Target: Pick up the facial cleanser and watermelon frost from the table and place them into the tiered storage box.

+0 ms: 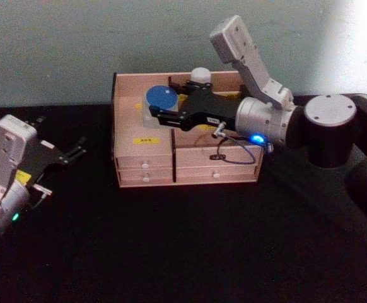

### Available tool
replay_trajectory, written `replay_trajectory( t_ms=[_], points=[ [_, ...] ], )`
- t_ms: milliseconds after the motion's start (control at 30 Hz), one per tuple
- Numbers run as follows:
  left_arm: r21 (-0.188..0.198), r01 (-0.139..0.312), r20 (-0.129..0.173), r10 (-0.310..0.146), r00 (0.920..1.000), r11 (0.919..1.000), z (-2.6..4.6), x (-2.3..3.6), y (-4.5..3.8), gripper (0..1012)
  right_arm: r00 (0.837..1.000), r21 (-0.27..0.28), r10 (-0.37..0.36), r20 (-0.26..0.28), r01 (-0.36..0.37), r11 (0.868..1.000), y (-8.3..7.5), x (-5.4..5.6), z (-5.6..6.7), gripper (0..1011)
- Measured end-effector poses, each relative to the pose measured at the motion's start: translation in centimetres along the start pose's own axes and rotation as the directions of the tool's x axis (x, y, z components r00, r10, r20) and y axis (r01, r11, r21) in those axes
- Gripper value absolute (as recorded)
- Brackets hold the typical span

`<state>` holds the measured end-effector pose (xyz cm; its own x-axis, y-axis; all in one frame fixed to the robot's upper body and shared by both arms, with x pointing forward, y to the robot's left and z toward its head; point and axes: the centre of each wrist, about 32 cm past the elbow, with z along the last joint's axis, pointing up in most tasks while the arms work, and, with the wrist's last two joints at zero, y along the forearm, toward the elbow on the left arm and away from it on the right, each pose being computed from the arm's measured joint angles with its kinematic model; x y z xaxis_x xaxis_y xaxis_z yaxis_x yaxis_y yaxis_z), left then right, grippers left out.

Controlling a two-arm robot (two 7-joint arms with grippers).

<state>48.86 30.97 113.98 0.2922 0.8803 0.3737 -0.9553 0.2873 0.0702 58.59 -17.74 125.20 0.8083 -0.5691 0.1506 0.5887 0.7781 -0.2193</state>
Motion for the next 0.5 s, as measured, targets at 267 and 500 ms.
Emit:
replay_trajectory(
  t_ms=[267, 500],
  points=[
    [0.0, 0.0, 0.0, 0.0, 1.0, 1.0, 0.0, 0.0, 0.0, 1001, 1.0, -0.016, -0.011, -0.019, 0.011, 1.0, 2.2, 0.4, 0.3, 705],
    [0.0, 0.0, 0.0, 0.0, 1.0, 1.0, 0.0, 0.0, 0.0, 1001, 0.998, -0.046, -0.031, -0.047, 0.029, 0.999, 3.9, 0.7, 0.0, 705]
  ],
)
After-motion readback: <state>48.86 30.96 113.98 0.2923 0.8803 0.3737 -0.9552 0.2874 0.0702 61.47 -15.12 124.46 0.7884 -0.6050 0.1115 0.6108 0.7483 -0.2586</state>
